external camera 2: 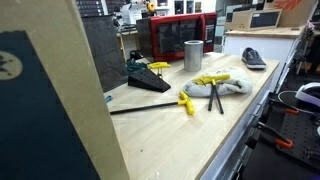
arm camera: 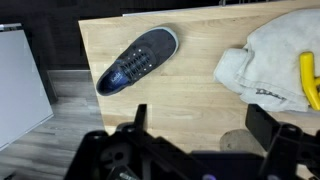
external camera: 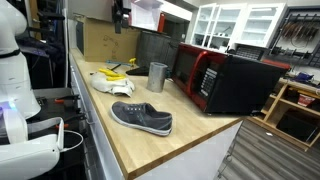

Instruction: Remove one wrench from the black stand and put it on the counter.

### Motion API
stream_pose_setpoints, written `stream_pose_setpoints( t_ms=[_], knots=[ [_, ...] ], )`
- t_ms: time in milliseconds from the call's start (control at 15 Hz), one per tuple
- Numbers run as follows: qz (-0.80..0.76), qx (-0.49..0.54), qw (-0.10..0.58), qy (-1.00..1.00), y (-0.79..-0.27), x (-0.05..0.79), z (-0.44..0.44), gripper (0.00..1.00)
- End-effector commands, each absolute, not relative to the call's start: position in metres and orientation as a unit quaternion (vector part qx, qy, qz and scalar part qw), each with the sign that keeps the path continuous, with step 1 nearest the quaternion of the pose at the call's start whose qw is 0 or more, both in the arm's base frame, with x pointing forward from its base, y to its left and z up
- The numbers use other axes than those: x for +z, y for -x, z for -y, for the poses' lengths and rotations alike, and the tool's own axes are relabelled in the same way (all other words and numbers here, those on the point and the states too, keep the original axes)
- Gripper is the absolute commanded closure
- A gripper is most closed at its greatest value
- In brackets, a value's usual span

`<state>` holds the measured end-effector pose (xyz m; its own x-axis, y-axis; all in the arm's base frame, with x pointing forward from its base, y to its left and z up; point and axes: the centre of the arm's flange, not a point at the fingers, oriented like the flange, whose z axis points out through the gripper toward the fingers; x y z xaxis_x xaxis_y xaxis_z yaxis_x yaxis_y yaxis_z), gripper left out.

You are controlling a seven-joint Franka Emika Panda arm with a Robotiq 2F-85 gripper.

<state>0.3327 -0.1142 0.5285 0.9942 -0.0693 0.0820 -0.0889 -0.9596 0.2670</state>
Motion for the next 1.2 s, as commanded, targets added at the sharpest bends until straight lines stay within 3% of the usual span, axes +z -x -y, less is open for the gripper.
stream_pose_setpoints(
  t_ms=[0, 467, 1133],
  knots=[
    [0.040, 0.036, 0.136, -0.989, -0.333, 0.529, 0.114, 0.00],
    [0.039, 0.040, 0.139, -0.989, -0.345, 0.533, 0.104, 0.00],
    [-0.084, 0.065, 0.103, -0.989, -0.392, 0.537, 0.006, 0.00]
  ],
)
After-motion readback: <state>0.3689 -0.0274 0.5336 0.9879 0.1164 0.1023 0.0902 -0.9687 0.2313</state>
